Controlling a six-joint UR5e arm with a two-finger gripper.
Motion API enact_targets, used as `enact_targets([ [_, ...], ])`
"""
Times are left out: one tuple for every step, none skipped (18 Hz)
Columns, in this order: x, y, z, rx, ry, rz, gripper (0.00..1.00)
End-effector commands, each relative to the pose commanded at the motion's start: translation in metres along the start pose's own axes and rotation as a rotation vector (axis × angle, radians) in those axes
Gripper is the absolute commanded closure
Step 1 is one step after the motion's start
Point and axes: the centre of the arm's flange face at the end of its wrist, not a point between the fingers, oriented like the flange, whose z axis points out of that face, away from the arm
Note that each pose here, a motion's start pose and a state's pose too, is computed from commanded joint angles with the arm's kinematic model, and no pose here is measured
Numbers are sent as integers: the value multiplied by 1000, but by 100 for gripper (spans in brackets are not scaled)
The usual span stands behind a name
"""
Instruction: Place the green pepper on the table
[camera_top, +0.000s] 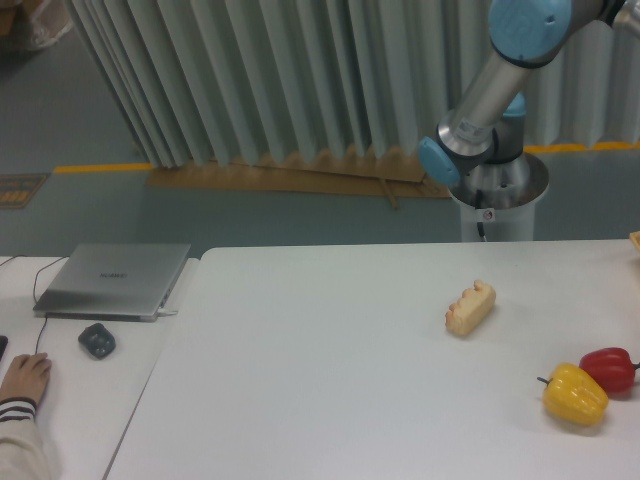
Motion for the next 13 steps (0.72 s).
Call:
enact_targets([
  [4, -1, -2, -3, -1, 0, 0],
  [3, -1, -3, -5, -1, 13, 0],
  [3, -1, -3, -6, -3, 19, 0],
  [5, -2, -2, -7, -5, 17, 0],
  [5, -3, 1, -5, -14, 15, 0],
  [5, -3, 2, -5, -17, 15, 0],
  [5, -3, 4, -2, -19, 14, 0],
  [5, -4, 5, -1, -19, 14, 0],
  [5, -4, 6, 0, -20, 12, 2],
  [5, -4, 6, 0, -20, 14, 10],
  [5, -4, 6, 0, -20, 14, 18],
  [5, -4, 5, 0, -20, 12, 20],
  [5, -3, 5, 0, -20, 14, 25],
])
